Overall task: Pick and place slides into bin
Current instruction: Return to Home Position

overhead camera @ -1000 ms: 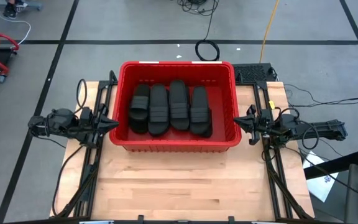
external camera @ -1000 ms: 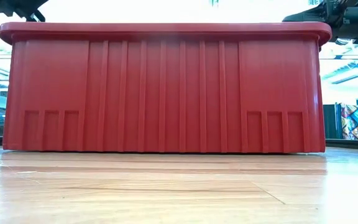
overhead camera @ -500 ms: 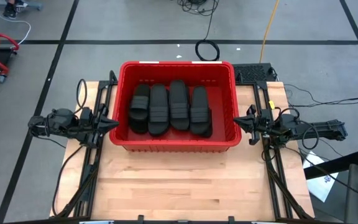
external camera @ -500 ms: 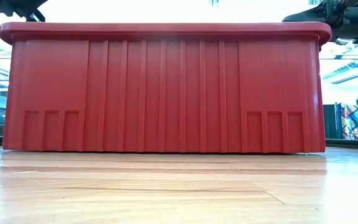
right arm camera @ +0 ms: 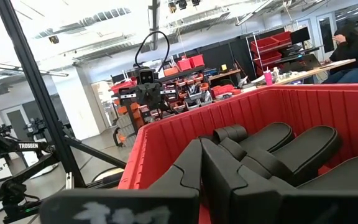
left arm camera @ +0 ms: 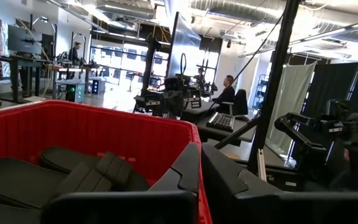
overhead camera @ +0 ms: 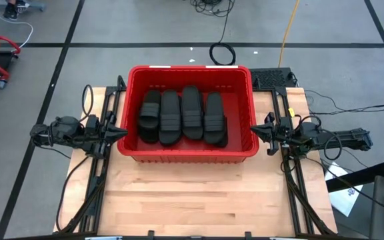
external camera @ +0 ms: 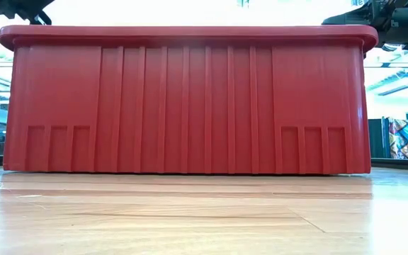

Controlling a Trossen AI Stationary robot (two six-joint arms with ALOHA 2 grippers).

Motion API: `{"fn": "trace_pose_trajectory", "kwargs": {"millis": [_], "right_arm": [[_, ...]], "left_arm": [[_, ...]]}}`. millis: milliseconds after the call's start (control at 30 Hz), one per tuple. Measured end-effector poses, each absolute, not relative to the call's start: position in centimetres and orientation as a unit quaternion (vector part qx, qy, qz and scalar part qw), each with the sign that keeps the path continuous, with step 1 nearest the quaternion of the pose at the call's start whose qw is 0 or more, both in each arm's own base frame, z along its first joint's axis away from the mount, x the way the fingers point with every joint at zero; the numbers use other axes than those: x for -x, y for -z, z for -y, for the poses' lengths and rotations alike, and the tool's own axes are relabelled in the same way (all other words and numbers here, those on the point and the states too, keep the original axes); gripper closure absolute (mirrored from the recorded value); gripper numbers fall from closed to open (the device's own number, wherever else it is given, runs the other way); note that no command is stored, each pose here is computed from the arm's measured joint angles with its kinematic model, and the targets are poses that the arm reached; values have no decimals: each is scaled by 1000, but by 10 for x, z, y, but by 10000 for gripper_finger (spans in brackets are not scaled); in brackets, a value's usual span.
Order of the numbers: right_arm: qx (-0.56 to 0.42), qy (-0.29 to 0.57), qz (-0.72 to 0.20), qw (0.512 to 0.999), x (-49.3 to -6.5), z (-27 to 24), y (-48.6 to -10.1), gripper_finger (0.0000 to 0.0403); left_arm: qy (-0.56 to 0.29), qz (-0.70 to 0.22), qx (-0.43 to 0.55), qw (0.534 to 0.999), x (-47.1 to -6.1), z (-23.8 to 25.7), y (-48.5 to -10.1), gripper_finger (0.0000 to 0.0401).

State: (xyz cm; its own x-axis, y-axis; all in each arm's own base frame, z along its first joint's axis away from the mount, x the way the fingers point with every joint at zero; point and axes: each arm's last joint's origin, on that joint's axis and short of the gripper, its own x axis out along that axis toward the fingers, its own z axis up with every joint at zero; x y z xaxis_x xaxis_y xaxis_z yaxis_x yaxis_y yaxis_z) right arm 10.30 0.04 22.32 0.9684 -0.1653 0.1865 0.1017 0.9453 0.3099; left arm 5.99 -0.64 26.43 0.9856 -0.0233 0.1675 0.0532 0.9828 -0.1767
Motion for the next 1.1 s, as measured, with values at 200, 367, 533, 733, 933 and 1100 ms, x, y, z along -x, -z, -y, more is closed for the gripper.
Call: {"fn": "trace_pose_trajectory", "kwargs": {"millis": [200, 367, 533, 733, 933, 1100], "right_arm": [[-151, 68, 106, 981, -103, 0, -223, 403], [-151, 68, 106, 981, -103, 0, -223, 403], [-151, 68, 106, 981, -103, 0, -223, 403], [-151, 68, 106, 981, -103, 0, -223, 403], [-151, 68, 106, 981, -103, 0, -223, 403], [-151, 68, 106, 981, -103, 0, -223, 403]], "left_arm": [[19, 83, 91, 992, -60, 6, -264, 398], [19, 83, 91, 992, -60, 6, -264, 382], [19, 83, 91, 992, -60, 6, -264, 371], [19, 83, 91, 992, -60, 6, -264, 370], [19, 83, 91, 992, -60, 6, -264, 370], [19, 83, 91, 992, -60, 6, -264, 370]]}}
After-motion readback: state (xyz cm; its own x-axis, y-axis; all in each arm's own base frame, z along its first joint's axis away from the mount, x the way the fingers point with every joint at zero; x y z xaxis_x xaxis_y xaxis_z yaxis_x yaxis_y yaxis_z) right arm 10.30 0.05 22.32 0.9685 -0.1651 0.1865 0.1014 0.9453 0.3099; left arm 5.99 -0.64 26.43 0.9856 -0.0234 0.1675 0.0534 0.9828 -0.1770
